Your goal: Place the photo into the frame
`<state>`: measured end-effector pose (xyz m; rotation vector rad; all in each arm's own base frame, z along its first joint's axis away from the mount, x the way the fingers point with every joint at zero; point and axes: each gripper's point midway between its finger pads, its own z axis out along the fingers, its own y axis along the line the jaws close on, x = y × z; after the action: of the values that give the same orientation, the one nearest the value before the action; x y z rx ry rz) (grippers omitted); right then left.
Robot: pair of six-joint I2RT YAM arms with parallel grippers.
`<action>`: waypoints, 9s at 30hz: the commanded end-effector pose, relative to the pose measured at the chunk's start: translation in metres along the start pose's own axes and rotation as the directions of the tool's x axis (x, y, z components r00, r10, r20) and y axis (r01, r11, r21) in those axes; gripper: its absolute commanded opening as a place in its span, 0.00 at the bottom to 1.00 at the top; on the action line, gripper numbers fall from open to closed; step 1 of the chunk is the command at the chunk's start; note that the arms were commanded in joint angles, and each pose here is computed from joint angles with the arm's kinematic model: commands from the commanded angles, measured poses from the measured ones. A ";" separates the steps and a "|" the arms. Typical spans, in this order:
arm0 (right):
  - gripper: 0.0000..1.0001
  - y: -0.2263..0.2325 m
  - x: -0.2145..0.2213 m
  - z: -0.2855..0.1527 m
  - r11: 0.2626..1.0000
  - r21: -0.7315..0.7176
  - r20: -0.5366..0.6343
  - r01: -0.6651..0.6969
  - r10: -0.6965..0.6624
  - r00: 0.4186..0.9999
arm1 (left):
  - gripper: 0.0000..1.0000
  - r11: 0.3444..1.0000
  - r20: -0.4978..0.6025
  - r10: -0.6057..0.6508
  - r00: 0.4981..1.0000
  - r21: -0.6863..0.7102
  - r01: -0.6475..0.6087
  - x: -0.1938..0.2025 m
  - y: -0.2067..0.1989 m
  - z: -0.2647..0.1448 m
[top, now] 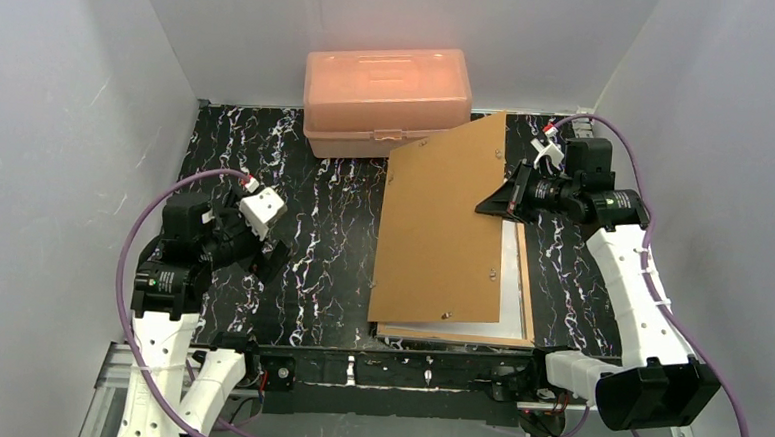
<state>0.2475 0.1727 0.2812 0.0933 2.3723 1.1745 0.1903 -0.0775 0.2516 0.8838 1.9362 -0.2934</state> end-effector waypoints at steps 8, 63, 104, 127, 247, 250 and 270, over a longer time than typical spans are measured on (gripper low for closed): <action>0.01 -0.013 -0.008 -0.001 0.990 0.018 -0.019 0.140 -0.140 0.990 | 0.90 0.994 -0.012 0.008 1.000 0.105 -0.007 0.006 -0.018 0.001; 0.01 -0.041 -0.035 0.014 0.963 0.088 -0.043 0.255 -0.252 0.967 | 0.82 0.991 -0.046 -0.016 0.999 0.135 0.022 0.015 -0.021 0.008; 0.01 0.121 -0.033 -0.047 0.732 -0.657 0.176 0.183 -0.087 0.980 | 0.75 0.988 -0.023 -0.101 0.995 0.112 0.103 -0.019 0.003 0.020; 0.01 0.113 -0.031 -0.018 0.759 -0.646 0.105 0.082 -0.018 0.994 | 0.69 0.999 -0.006 -0.023 1.000 0.045 0.024 -0.030 0.009 0.033; 0.01 -0.065 -0.036 0.020 0.998 -0.047 0.261 -0.029 0.040 0.965 | 0.76 0.983 -0.209 -0.021 0.978 0.173 0.058 0.027 -0.040 0.021; 0.01 -0.074 -0.039 0.018 0.999 -0.034 0.277 -0.041 0.049 0.960 | 0.75 0.982 -0.211 -0.023 0.977 0.176 0.061 0.027 -0.040 0.022; 0.01 -0.093 -0.020 0.034 0.995 -0.063 0.234 -0.078 0.091 0.968 | 0.74 0.980 -0.224 -0.032 0.974 0.185 0.075 0.027 -0.040 0.026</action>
<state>0.2916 0.1272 0.1880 0.3606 2.2041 1.1270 0.1751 -0.1041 0.2032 1.0153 2.1793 -0.4134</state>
